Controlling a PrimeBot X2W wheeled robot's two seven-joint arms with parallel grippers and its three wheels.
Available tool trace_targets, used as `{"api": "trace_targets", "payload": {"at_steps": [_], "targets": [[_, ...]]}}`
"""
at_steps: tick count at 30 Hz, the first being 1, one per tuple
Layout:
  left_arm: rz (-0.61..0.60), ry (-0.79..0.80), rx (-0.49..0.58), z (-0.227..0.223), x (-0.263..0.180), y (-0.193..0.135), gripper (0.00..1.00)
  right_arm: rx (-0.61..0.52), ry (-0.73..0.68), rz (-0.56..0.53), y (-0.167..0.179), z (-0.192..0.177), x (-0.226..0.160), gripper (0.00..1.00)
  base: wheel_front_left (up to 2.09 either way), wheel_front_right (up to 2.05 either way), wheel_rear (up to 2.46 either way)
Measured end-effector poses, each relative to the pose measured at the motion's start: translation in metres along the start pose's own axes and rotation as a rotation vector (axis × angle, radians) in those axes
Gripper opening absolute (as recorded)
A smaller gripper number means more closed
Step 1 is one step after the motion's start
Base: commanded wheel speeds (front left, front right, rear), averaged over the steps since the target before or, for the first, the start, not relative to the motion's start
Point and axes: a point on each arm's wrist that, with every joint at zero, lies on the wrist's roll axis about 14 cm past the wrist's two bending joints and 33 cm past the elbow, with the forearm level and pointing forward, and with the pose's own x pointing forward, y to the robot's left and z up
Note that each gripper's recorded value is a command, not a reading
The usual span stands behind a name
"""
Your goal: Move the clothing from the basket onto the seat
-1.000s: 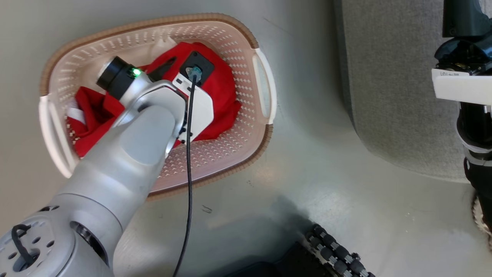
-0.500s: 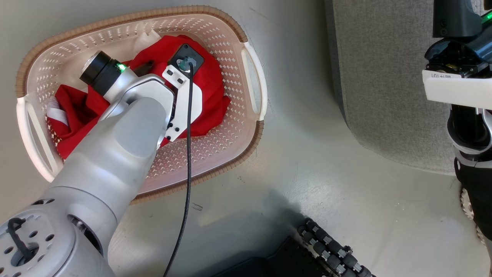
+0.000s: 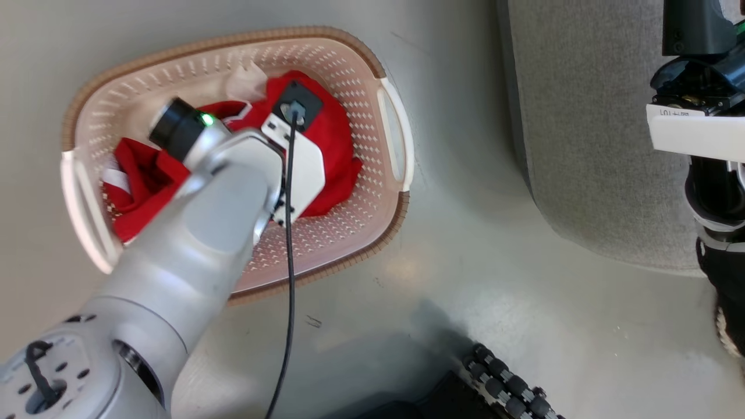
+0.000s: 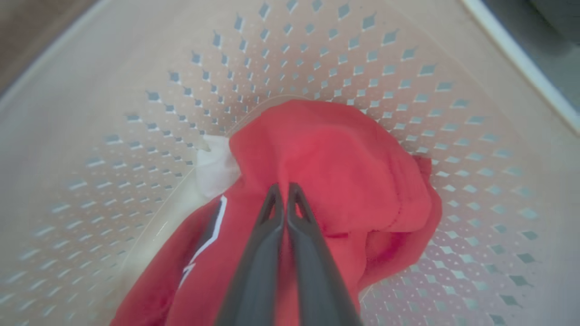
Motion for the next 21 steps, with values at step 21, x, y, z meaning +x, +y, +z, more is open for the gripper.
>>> {"api": "trace_targets", "payload": {"at_steps": [21], "targets": [[0.056,-0.360,-0.142,0.061,-0.091,-0.016,0.00,-0.025,0.023,-0.018,0.001,0.022,-0.026,1.00,0.00,0.00,0.00]]}}
